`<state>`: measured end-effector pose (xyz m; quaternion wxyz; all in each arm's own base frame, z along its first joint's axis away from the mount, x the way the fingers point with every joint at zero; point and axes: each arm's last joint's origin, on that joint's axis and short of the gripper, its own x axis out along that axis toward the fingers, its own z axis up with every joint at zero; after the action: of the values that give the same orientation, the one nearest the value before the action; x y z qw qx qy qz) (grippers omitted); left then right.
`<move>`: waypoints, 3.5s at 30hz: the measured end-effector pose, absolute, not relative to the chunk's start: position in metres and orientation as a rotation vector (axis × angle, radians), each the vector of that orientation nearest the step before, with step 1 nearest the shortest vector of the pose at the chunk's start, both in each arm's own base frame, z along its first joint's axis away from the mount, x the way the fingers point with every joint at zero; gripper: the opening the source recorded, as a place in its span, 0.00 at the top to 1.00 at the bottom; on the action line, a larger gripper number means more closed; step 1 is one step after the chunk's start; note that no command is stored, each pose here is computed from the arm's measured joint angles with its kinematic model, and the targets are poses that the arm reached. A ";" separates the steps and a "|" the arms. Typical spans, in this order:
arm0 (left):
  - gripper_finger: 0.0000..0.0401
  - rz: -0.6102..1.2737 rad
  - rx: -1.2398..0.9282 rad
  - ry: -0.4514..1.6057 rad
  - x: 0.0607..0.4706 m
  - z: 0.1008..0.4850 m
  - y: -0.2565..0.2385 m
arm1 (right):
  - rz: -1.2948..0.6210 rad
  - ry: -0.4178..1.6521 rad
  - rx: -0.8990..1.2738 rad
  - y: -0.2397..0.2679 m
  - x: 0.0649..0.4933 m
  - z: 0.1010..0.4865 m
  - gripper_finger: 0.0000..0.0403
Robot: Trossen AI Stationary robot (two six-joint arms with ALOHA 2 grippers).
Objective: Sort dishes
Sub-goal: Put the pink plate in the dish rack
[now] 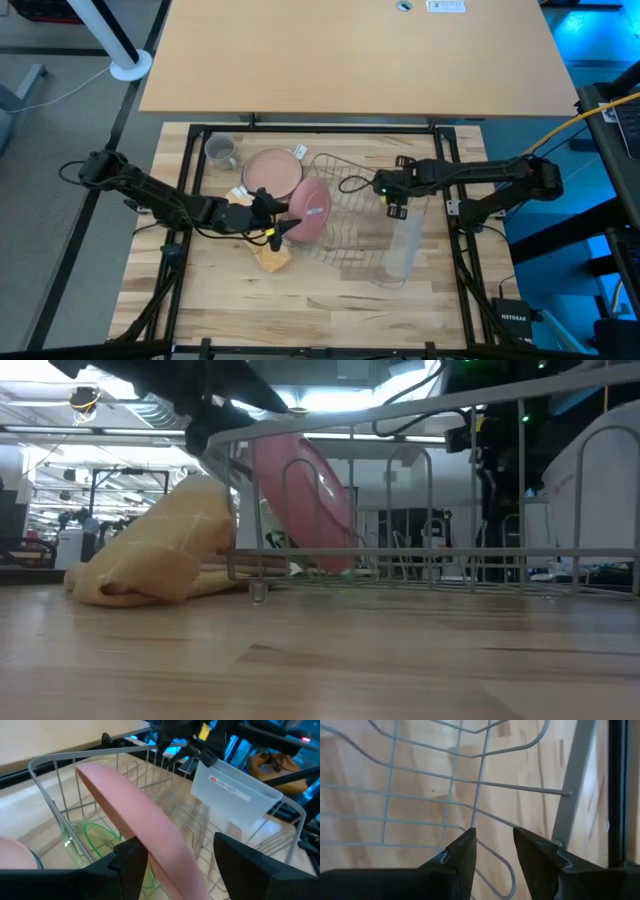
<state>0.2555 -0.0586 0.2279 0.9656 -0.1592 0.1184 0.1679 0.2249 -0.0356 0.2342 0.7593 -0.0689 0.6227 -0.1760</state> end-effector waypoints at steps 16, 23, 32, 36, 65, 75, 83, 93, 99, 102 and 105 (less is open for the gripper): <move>0.47 0.363 -0.576 0.166 0.263 0.232 -0.032 | -0.381 1.293 -0.110 -0.043 0.230 0.235 0.65; 0.47 0.368 -0.493 0.230 0.262 0.228 -0.023 | -0.379 1.295 -0.109 -0.042 0.230 0.235 0.65; 0.47 0.258 -0.281 0.430 0.256 0.217 -0.021 | -0.369 1.298 -0.107 -0.042 0.230 0.235 0.65; 0.47 0.268 -0.213 0.465 0.254 0.217 -0.015 | -0.369 1.297 -0.106 -0.042 0.230 0.235 0.65; 0.47 0.360 -0.270 0.338 0.241 0.240 -0.003 | -0.322 1.068 -0.082 -0.043 0.252 0.255 0.65; 0.47 0.413 -0.308 0.316 0.259 0.226 0.007 | -0.291 0.993 -0.086 -0.044 0.260 0.271 0.65; 0.47 0.375 -0.314 0.336 0.267 0.216 0.006 | -0.224 0.818 -0.107 -0.044 0.273 0.281 0.65; 0.47 0.367 -0.321 0.290 0.269 0.221 0.006 | -0.202 0.398 -0.261 -0.050 0.320 0.296 0.65; 0.47 0.362 -0.326 0.274 0.269 0.222 0.005 | -0.230 0.238 -0.264 -0.055 0.347 0.286 0.65; 0.47 0.361 -0.328 0.266 0.269 0.223 0.005 | -0.243 0.188 -0.257 -0.059 0.359 0.278 0.65; 0.47 0.361 -0.328 0.266 0.269 0.223 0.005 | -0.253 0.191 -0.232 -0.063 0.374 0.272 0.65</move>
<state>0.2695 0.0055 0.2228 0.9617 -0.1619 0.1311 0.1781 0.3736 -0.0634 0.2721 0.9808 -0.1153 0.0951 -0.1256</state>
